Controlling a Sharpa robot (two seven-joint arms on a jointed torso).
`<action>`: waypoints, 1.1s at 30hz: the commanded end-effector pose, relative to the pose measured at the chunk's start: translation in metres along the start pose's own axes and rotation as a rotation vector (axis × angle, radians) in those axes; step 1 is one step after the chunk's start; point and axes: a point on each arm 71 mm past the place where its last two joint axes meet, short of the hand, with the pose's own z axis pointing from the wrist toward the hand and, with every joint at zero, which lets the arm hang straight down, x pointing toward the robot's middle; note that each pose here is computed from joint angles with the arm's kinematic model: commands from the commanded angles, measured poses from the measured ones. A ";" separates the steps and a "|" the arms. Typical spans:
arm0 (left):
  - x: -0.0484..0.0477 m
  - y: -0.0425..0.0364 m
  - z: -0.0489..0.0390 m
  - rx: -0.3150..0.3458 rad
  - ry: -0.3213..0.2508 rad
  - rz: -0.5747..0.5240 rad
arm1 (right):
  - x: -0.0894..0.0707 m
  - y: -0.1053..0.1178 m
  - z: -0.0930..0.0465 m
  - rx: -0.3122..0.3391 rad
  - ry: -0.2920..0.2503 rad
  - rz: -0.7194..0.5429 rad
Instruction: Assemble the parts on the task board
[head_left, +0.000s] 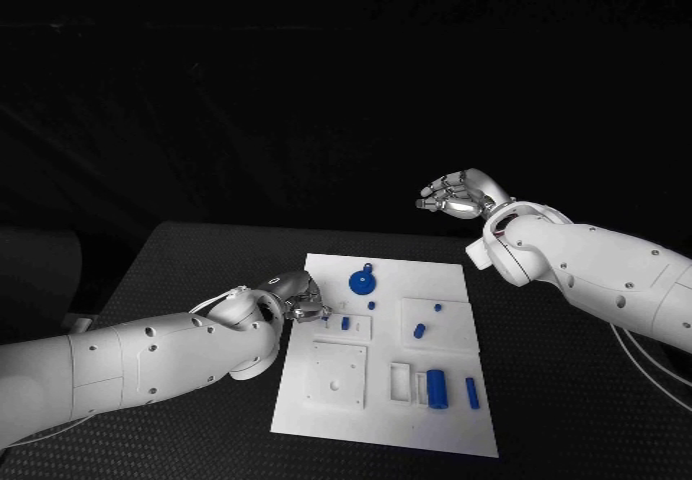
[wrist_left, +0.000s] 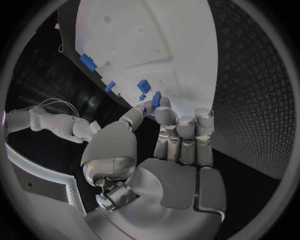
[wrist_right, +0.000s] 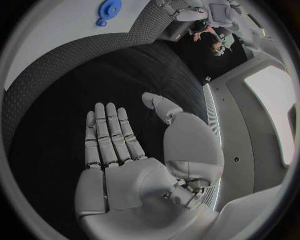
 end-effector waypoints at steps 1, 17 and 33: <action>-0.0001 -0.0005 0.0001 0.023 -0.034 -0.038 | 0.001 0.001 0.000 -0.010 0.011 0.001; 0.0141 0.0028 0.0033 0.022 -0.016 -0.026 | 0.001 0.000 0.000 -0.009 0.012 0.001; 0.0185 0.0032 0.0038 0.015 0.044 0.015 | 0.002 -0.001 -0.001 -0.008 0.015 0.003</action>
